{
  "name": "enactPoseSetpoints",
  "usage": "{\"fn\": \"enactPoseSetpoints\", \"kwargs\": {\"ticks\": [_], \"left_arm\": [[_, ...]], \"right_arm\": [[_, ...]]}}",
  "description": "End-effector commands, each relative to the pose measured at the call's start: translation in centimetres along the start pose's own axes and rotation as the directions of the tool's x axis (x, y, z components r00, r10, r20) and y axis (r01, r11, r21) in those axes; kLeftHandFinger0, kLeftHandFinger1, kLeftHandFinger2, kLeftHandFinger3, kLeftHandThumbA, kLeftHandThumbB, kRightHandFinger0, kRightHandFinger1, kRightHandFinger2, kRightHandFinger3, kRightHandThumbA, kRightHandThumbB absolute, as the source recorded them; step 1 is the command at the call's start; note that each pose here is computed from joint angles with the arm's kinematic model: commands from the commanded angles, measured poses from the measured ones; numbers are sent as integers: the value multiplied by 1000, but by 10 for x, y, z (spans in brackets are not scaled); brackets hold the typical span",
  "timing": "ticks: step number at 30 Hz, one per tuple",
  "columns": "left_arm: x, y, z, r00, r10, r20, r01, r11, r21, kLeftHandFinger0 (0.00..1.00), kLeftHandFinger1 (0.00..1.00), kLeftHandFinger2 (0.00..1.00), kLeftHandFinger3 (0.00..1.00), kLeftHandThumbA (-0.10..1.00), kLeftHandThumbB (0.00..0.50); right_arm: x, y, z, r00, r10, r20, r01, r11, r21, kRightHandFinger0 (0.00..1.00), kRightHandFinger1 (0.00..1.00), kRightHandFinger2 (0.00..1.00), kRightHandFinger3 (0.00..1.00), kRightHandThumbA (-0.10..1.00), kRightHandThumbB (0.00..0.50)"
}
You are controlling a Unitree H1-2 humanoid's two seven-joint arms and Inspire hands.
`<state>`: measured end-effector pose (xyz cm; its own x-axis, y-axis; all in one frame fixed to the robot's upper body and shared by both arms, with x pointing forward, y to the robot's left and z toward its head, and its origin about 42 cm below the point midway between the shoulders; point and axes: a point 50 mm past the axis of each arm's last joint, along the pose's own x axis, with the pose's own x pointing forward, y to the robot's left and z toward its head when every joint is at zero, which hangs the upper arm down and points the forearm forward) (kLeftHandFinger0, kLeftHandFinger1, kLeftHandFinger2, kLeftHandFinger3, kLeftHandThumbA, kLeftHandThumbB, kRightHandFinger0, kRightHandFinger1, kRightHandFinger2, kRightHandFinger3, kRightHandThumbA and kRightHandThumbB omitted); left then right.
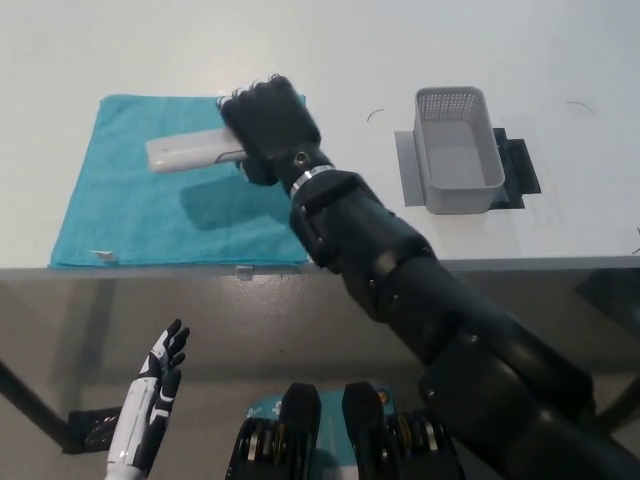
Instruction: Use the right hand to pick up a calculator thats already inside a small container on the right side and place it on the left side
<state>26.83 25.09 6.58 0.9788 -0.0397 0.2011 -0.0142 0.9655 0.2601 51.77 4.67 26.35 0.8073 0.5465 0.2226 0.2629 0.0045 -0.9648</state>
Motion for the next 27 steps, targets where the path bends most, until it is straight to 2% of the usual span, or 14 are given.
{"fn": "enactPoseSetpoints", "kwargs": {"ticks": [1,5,9,11,15,16,17,18,19,20,21,22,23,27], "left_arm": [[-4,-1,7,998,16,56,-17,1000,14,1000,1000,1000,1000,1000,0],[-4,-2,7,998,12,60,-13,1000,27,1000,1000,1000,1000,1000,0],[-10,-4,6,999,2,50,-3,1000,27,1000,1000,1000,1000,1000,0],[-12,-4,6,999,-1,47,0,1000,14,1000,1000,1000,1000,1000,0],[-12,-3,6,999,-5,50,3,1000,30,1000,1000,1000,1000,1000,0],[-12,-3,6,999,-3,51,1,999,33,1000,1000,1000,1000,1000,0],[-12,-3,6,999,-4,51,2,1000,31,1000,1000,1000,1000,1000,0],[-13,-3,7,999,-6,51,4,1000,28,1000,1000,1000,1000,1000,0],[-15,-3,7,999,-8,50,6,1000,28,1000,1000,1000,1000,1000,0],[-15,-3,7,999,-7,50,6,1000,28,1000,1000,1000,1000,1000,0],[-15,-3,7,999,-7,51,6,1000,27,1000,1000,1000,1000,1000,0],[-15,-3,7,999,-7,51,6,1000,26,1000,1000,1000,1000,1000,0],[-14,-3,6,999,-7,48,6,1000,17,1000,1000,1000,1000,1000,0],[-14,-4,6,999,-10,48,9,1000,19,1000,1000,1000,1000,1000,0]], "right_arm": [[25,-41,17,999,-34,-31,35,998,50,0,0,126,508,-100,327],[22,-34,24,998,14,-69,-8,996,91,0,0,56,498,-100,378],[17,-22,29,994,71,-81,-63,994,93,0,0,53,536,-100,338],[14,-16,30,992,93,-89,-84,991,102,0,0,3,550,-100,361],[9,-7,26,985,132,-110,-117,985,131,0,3,91,587,-100,329],[7,-3,21,984,132,-116,-117,985,128,0,0,65,567,-100,317],[4,2,15,979,149,-137,-128,981,147,74,156,341,743,33,242],[2,5,12,973,169,-156,-146,978,147,105,230,669,1000,243,280],[1,8,12,970,180,-167,-155,977,149,110,254,746,1000,303,296],[0,8,10,966,186,-179,-156,973,171,284,546,1000,1000,466,388],[-1,10,8,962,194,-194,-155,968,199,348,707,1000,1000,507,385],[-1,10,6,959,206,-197,-163,963,214,615,1000,1000,1000,603,403],[1,8,2,955,218,-201,-172,959,224,1000,1000,1000,1000,701,463],[4,3,-2,948,240,-207,-186,951,248,1000,1000,1000,1000,805,495]]}}
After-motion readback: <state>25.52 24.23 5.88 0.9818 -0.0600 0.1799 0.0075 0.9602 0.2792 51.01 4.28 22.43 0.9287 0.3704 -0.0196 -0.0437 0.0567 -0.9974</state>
